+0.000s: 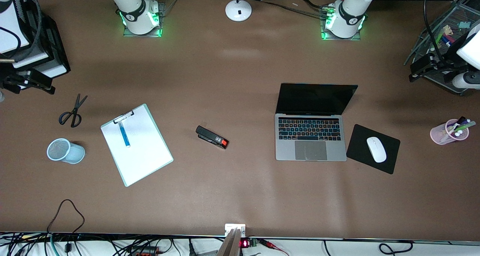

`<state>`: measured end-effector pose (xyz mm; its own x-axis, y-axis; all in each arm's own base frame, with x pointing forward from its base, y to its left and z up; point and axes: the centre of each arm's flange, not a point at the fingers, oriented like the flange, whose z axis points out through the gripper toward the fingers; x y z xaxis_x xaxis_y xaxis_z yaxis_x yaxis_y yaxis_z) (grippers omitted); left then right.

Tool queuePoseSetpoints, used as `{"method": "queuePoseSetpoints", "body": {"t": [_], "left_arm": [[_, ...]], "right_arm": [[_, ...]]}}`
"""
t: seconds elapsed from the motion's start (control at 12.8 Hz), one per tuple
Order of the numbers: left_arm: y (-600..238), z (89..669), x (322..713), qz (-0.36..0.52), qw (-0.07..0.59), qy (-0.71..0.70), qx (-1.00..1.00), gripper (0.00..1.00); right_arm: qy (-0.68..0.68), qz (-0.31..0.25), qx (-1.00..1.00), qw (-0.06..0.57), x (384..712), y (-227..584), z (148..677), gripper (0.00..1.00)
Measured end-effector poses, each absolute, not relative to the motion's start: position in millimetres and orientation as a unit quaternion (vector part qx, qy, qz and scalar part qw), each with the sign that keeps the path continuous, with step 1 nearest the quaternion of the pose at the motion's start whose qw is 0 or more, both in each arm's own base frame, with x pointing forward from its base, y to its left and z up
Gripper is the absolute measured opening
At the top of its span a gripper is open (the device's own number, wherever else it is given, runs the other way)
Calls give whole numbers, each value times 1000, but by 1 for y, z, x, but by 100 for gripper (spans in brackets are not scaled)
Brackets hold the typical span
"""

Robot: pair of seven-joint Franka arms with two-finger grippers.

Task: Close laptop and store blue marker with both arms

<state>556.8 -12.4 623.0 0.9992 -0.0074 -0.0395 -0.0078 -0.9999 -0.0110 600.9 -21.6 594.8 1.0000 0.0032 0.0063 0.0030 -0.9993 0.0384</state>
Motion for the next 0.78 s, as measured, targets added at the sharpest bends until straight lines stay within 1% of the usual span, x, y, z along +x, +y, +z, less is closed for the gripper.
{"method": "queuePoseSetpoints", "body": {"t": [0.31, 0.62, 0.78], "left_arm": [[-47, 602, 546, 54, 8, 27, -998, 100], [-86, 575, 530, 85, 13, 30, -996, 100], [-99, 559, 522, 102, 19, 31, -994, 100]], "right_arm": [[4, -24, 999, 23, 632, -19, 531, 100], [7, -21, 999, 25, 662, -16, 472, 100], [22, -27, 999, 26, 677, -9, 430, 100]]}}
